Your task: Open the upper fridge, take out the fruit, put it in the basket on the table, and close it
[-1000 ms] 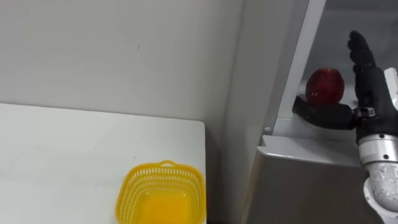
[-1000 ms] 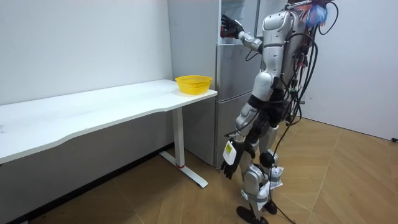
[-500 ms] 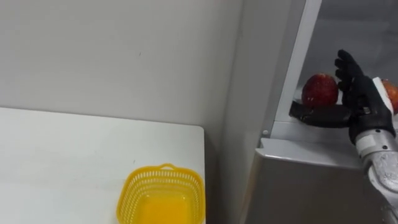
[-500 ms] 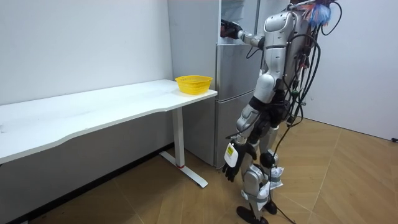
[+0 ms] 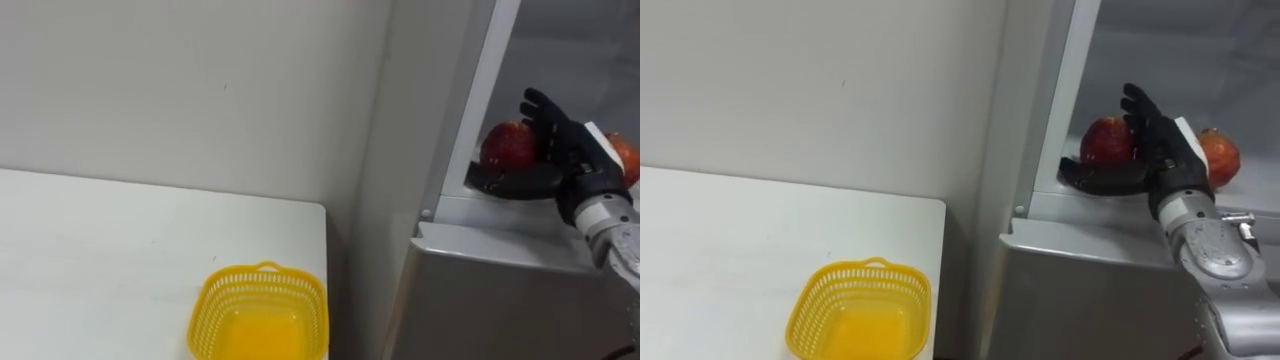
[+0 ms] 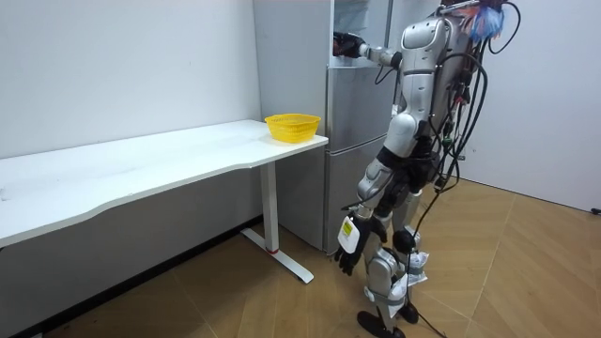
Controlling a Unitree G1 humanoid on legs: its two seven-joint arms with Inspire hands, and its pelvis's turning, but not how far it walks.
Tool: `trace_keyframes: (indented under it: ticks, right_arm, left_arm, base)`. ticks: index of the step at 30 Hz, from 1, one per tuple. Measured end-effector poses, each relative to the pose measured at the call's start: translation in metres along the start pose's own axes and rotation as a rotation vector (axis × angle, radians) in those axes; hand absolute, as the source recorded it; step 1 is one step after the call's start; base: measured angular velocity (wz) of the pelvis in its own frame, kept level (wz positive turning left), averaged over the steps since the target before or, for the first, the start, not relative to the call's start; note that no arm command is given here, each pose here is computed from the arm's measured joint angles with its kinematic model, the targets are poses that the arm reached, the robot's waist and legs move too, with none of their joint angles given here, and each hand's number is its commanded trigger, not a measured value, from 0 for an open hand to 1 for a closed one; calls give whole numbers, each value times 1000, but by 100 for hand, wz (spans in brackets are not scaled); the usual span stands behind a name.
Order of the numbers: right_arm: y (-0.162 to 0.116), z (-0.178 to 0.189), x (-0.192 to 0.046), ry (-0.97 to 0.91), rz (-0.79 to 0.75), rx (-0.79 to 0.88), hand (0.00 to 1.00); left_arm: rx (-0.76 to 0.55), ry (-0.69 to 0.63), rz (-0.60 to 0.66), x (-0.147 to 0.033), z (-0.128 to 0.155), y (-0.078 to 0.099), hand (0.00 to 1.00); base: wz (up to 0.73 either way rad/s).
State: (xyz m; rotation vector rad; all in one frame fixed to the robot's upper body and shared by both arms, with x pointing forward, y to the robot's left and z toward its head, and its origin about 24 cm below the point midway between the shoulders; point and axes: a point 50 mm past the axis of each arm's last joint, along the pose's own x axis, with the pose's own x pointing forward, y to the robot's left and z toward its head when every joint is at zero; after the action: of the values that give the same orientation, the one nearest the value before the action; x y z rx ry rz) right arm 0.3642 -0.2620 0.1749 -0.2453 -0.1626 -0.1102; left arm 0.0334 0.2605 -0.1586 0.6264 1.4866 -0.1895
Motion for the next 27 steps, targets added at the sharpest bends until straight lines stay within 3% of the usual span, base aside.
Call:
trace_keyframes:
  ticks: [27]
  right_arm:
    - [-2,-1,3,19,43,-9,100]
  left_arm:
    - [-17,7,57,0,-2,7,0]
  base:
    - [0]
